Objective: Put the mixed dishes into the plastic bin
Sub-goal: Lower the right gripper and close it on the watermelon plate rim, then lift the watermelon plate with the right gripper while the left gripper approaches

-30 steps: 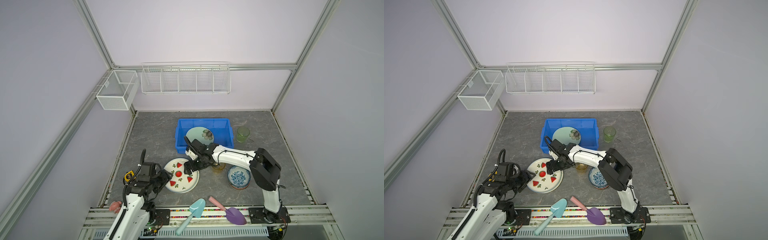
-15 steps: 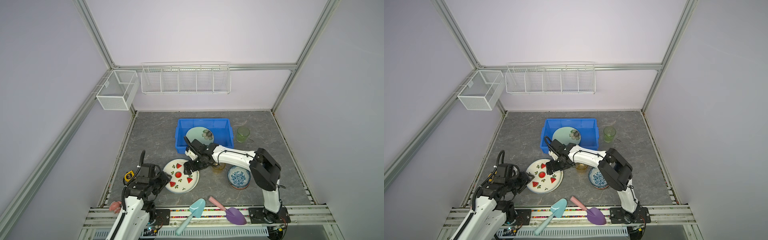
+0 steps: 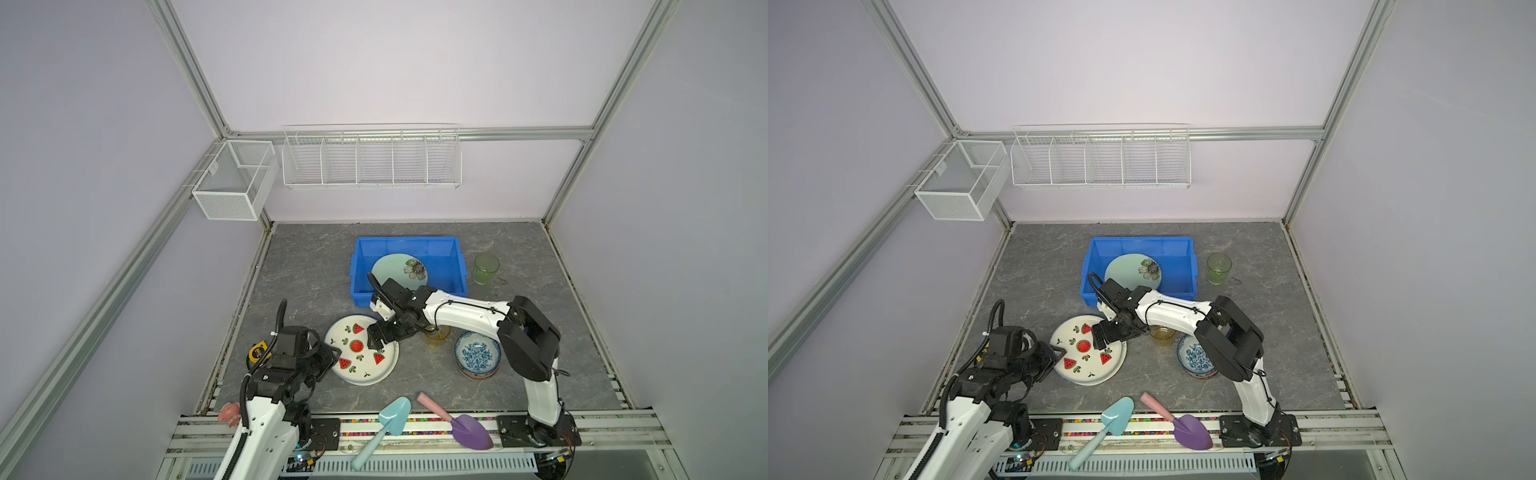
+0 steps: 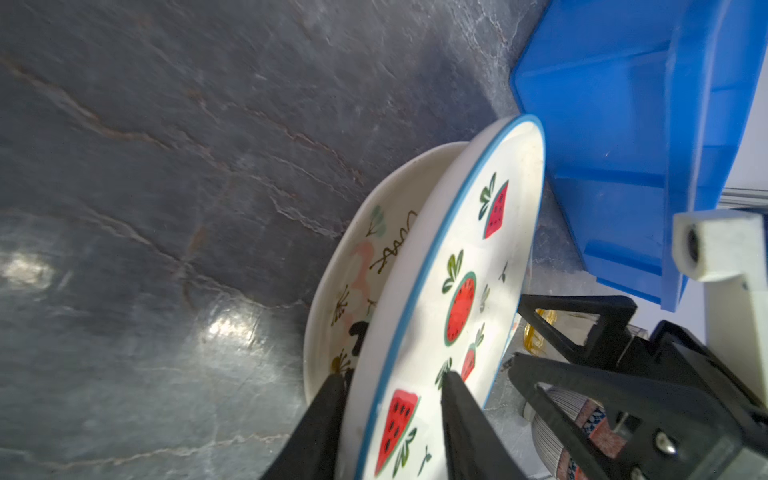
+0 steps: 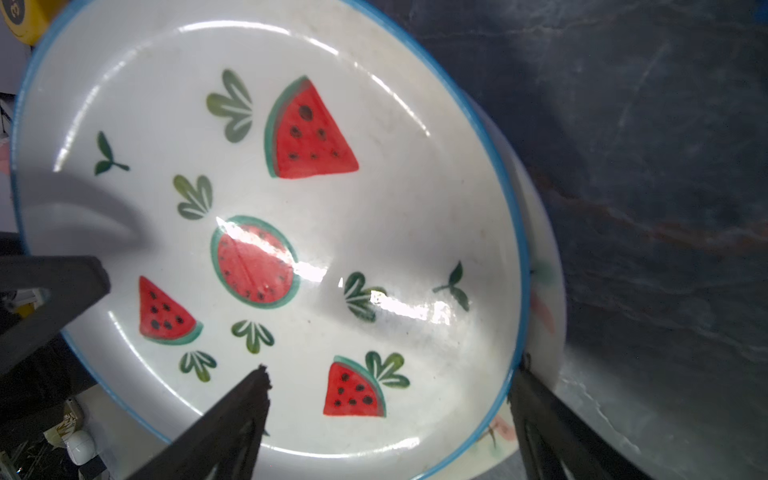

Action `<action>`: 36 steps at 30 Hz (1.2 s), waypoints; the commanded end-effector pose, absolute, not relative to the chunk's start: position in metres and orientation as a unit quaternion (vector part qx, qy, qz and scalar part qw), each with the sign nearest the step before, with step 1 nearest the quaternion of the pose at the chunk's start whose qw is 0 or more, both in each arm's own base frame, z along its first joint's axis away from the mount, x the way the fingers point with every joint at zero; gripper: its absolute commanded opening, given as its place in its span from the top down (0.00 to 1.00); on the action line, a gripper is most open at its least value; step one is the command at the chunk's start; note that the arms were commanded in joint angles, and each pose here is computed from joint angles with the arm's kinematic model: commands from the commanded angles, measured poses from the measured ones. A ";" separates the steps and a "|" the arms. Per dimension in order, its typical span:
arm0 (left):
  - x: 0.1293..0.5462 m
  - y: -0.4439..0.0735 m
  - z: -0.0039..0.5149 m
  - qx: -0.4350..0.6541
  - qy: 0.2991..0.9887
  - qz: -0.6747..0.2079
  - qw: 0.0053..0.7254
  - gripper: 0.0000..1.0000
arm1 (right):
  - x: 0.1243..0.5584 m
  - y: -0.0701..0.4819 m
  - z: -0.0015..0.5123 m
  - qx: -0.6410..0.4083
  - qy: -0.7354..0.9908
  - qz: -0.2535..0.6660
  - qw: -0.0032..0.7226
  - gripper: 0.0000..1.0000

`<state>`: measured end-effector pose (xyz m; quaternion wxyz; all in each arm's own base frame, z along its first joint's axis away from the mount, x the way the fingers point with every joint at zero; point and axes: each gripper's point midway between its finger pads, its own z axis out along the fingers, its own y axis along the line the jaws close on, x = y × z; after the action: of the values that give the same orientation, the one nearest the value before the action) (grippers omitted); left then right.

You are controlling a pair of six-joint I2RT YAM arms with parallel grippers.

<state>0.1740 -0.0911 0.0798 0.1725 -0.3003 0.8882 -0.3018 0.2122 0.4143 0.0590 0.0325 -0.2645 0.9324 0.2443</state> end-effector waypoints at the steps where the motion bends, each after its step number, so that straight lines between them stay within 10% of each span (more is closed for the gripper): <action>1: 0.189 -0.105 0.115 -0.278 0.868 -0.357 0.205 0.66 | 0.200 0.432 0.064 -0.287 0.917 0.275 0.020 0.08; 20: 0.189 -0.105 0.129 -0.264 0.868 -0.360 0.219 0.98 | 0.203 0.433 0.077 -0.293 0.916 0.271 0.031 0.08; 36: 0.182 -0.108 0.158 -0.224 0.869 -0.371 0.239 1.00 | 0.220 0.402 0.163 -0.294 0.908 0.286 0.087 0.09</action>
<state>0.1733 -0.0965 0.1196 0.2001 -0.2656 0.8847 -0.3268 0.2155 0.4147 0.1246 0.0636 -0.2903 0.9159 0.2698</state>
